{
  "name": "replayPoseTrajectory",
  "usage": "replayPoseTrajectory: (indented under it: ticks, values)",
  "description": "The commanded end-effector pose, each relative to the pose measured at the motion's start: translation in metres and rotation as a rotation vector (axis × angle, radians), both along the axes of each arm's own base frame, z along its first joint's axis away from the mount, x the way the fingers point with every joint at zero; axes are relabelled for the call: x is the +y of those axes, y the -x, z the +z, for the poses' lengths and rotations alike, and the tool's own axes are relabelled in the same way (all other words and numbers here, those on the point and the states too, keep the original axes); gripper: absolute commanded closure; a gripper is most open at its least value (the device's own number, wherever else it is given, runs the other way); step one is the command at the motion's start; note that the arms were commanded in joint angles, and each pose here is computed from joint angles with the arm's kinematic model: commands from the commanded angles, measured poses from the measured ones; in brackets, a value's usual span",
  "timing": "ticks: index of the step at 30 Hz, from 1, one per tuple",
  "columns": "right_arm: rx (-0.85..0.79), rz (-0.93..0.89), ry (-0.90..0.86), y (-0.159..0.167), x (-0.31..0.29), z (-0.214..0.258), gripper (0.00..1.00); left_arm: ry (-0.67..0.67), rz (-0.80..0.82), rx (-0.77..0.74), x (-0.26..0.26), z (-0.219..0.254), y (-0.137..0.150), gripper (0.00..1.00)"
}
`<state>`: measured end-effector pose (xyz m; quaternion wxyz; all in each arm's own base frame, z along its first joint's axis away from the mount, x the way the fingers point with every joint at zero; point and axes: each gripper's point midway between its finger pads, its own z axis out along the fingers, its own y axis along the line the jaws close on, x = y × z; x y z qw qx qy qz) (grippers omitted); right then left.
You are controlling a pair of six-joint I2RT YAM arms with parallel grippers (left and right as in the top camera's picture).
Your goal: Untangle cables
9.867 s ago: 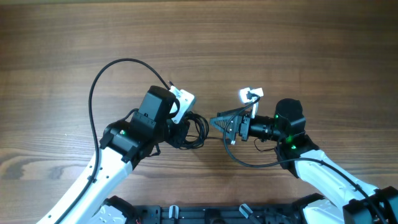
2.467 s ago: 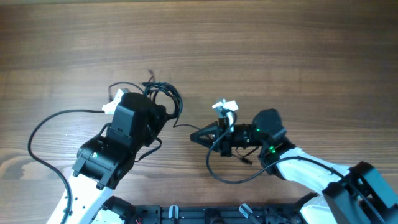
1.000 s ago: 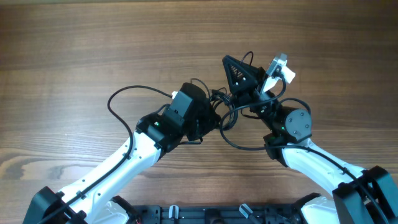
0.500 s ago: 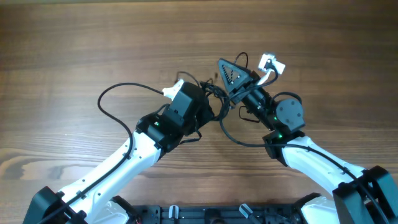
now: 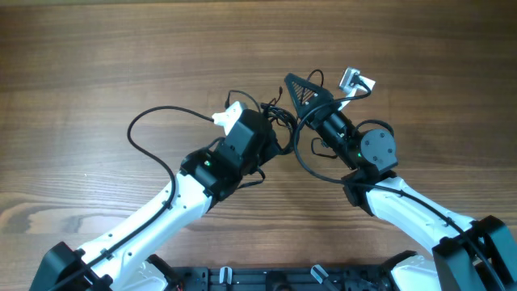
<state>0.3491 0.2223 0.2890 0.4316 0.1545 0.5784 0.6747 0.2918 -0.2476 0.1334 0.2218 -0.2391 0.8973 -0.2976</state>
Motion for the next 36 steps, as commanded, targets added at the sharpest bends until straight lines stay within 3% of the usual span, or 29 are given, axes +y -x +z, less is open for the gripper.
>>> replayPoseTrajectory:
  ticks: [1,16,21,25,31,34,36]
  values:
    - [0.028,-0.056,-0.082,-0.009,-0.011,0.011,0.95,0.02,-0.007,-0.016,-0.011,0.005,0.003,0.96]
    - [-0.06,-0.2,0.056,-0.019,-0.023,0.007,0.96,0.093,-0.068,0.048,-0.033,0.006,0.023,0.96]
    - [-0.12,-0.221,0.306,-0.022,-0.016,-0.019,0.96,0.106,-0.051,0.05,-0.032,0.007,0.02,0.96]
    - [-0.162,-0.137,0.489,-0.015,-0.001,-0.045,0.95,0.123,-0.021,0.055,-0.024,0.009,0.011,0.96]
    - [-0.264,-0.011,0.572,0.002,0.018,-0.051,0.95,0.207,0.04,0.121,-0.01,0.01,-0.002,0.96]
    - [-0.32,0.053,0.596,0.012,0.026,-0.052,0.92,0.251,0.088,0.144,-0.002,0.013,-0.011,0.96]
    - [-0.347,0.094,0.611,0.018,0.031,-0.054,0.83,0.271,0.097,0.131,-0.001,0.017,-0.016,0.96]
